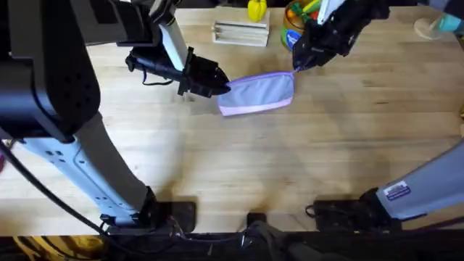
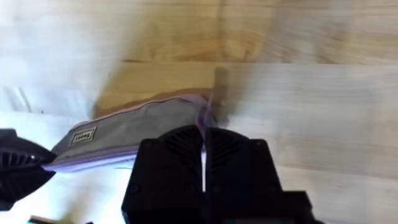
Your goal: Unzip the bag, pick up the pens from the table one at a time and place them inside, then zip the bag closed.
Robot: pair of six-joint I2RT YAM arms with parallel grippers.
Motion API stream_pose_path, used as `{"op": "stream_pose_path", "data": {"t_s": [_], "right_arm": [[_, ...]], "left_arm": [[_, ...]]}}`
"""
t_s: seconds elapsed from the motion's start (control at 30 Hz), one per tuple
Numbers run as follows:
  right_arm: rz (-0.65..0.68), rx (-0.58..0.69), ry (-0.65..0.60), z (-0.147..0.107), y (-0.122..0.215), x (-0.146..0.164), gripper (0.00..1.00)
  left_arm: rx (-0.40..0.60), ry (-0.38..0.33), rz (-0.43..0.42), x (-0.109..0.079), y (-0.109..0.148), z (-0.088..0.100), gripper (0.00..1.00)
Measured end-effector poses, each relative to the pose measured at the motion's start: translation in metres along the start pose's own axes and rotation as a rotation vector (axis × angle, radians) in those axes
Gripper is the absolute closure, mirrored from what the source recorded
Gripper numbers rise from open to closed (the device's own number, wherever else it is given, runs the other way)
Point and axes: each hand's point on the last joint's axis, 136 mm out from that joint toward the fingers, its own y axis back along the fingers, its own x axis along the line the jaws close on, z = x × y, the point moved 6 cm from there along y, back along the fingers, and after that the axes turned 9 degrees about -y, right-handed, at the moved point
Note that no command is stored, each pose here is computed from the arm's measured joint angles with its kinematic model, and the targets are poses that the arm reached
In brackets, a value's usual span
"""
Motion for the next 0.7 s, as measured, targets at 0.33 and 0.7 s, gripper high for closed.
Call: {"op": "stream_pose_path", "data": {"t_s": [0.33,0.7], "right_arm": [[-0.028,0.018,-0.217,-0.005,-0.026,-0.031,0.968],[-0.056,0.003,-0.322,-0.016,-0.037,-0.045,0.872]], "left_arm": [[0.001,-0.008,-0.010,0.000,-0.004,0.001,0.958],[0.011,-0.004,-0.016,-0.001,-0.004,0.000,0.958]]}}
